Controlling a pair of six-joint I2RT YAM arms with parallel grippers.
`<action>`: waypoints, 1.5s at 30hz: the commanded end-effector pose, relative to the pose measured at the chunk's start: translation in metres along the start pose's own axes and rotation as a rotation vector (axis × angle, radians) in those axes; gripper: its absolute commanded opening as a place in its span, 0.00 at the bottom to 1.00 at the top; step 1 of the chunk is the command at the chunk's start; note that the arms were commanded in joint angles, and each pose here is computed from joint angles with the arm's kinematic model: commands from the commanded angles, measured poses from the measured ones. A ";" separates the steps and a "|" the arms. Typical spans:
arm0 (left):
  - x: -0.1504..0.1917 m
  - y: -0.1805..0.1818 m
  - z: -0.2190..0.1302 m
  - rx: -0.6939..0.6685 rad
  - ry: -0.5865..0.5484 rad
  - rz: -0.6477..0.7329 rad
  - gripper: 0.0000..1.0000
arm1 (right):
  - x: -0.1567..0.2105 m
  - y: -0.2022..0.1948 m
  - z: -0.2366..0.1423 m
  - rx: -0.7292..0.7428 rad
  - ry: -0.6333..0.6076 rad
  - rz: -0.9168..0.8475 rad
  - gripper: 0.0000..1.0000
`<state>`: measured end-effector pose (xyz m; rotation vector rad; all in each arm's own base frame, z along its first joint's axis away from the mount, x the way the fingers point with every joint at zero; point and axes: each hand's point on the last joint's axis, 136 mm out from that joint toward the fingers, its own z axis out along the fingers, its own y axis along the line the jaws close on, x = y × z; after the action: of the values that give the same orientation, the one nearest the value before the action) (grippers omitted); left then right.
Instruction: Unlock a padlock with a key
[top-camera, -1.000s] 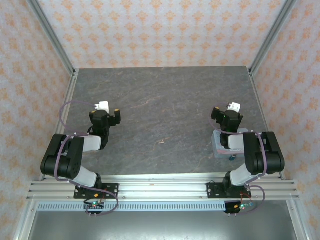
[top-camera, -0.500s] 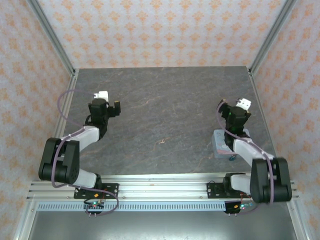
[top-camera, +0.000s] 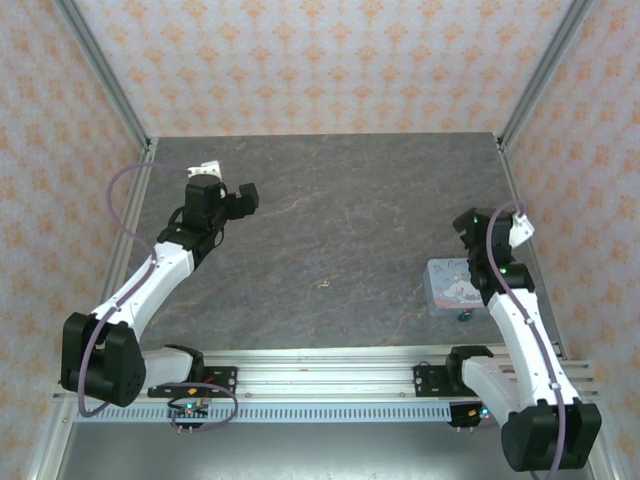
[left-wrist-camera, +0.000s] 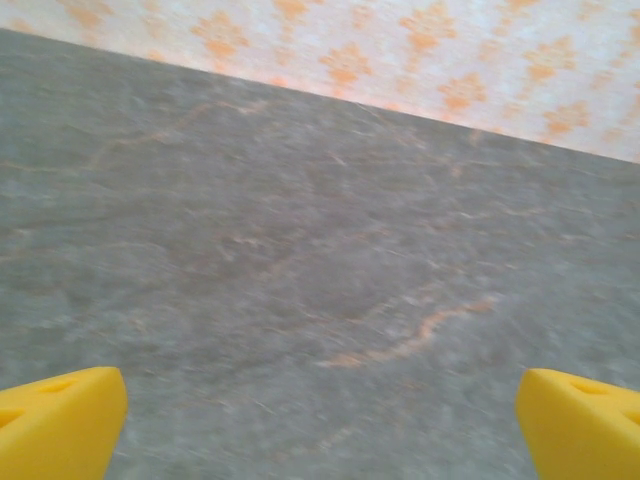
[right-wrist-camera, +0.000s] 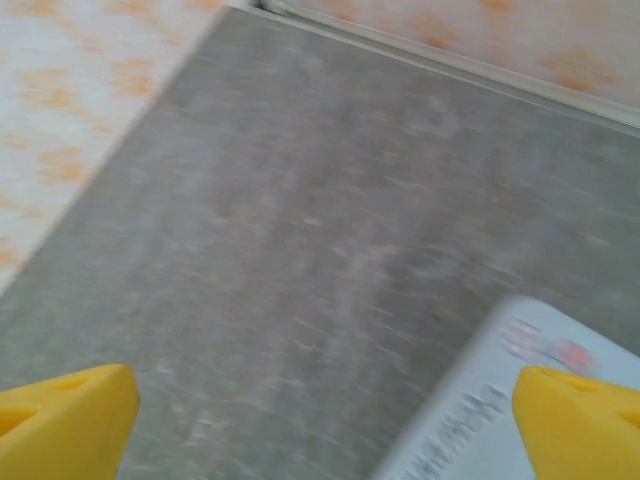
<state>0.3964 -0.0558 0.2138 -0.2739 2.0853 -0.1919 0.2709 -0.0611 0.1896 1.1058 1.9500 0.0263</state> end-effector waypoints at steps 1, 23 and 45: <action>0.015 -0.023 -0.006 0.053 0.112 -0.050 1.00 | 0.000 -0.060 -0.019 0.285 -0.004 -0.027 1.00; 0.011 -0.083 -0.013 0.191 0.158 -0.009 1.00 | 0.051 -0.078 0.042 0.232 0.251 0.224 0.91; 0.041 -0.108 -0.012 0.223 0.265 -0.079 1.00 | 0.158 0.070 0.034 -0.142 0.449 0.167 0.85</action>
<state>0.3830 -0.1590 0.2071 -0.1901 2.2755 -0.4842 0.3343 0.0907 0.1196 1.1958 2.0972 0.6564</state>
